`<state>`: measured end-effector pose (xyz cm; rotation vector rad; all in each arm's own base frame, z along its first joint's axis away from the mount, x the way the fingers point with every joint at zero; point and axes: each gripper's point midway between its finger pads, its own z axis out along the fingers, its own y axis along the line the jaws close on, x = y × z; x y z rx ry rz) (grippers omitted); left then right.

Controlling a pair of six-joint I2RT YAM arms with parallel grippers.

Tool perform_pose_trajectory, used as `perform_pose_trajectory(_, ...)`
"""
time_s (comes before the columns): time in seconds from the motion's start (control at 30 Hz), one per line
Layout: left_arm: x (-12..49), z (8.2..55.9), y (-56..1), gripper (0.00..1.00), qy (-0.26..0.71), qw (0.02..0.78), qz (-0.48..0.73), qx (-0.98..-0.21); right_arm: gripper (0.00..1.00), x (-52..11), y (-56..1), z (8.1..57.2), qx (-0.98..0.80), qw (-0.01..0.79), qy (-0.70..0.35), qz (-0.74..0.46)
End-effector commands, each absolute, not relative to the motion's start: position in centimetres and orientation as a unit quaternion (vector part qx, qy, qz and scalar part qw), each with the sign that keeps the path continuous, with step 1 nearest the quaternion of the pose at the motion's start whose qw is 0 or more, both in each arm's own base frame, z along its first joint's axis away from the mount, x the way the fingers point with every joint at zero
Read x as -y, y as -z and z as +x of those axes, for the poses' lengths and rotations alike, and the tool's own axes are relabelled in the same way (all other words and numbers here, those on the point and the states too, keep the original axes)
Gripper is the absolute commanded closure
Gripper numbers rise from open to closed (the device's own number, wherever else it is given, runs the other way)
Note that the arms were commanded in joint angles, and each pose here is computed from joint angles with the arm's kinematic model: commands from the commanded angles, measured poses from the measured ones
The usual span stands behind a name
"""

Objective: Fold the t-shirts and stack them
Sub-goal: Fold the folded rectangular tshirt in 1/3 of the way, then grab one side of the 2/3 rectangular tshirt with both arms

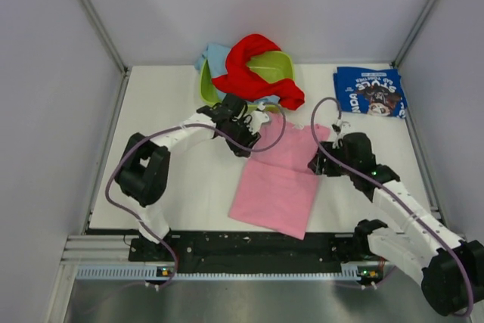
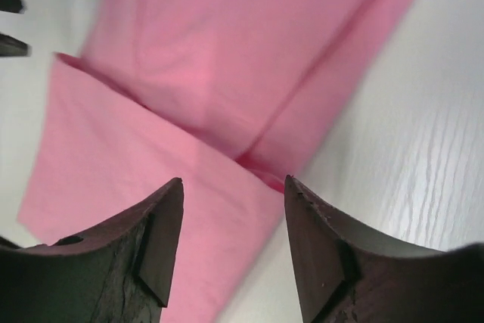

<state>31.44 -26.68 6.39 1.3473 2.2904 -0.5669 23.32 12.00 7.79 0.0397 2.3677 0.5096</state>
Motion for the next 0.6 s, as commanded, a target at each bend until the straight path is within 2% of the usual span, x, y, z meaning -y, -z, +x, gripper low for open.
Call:
perform_pose_trajectory(0.0,26.7,29.8,-15.0,0.52,0.228,0.303,0.550,-0.744,0.43,-15.3,-18.4,24.6,-0.830,0.461,-0.257,-0.182)
perform_pose_trajectory(0.1,26.1,23.7,-16.3,0.46,0.297,0.298,0.625,-0.657,0.40,-17.7,-21.1,21.4,-0.734,0.504,-0.272,-0.366)
perform_pose_trajectory(0.2,24.5,18.7,-15.0,0.41,0.334,0.281,0.676,-0.594,0.36,-19.0,-19.7,17.8,-0.657,0.498,-0.265,-0.500)
perform_pose_trajectory(0.37,22.9,12.7,-11.6,0.28,0.376,0.234,0.716,-0.540,0.38,-19.2,-11.7,11.8,-0.615,0.362,-0.240,-0.658)
perform_pose_trajectory(0.47,23.2,10.1,-9.7,0.30,0.367,0.234,0.753,-0.493,0.39,-19.3,-8.7,8.8,-0.564,0.318,-0.227,-0.728)
perform_pose_trajectory(0.57,23.2,10.7,-7.9,0.28,0.327,0.239,0.767,-0.497,0.41,-20.1,-8.3,7.1,-0.521,0.305,-0.224,-0.765)
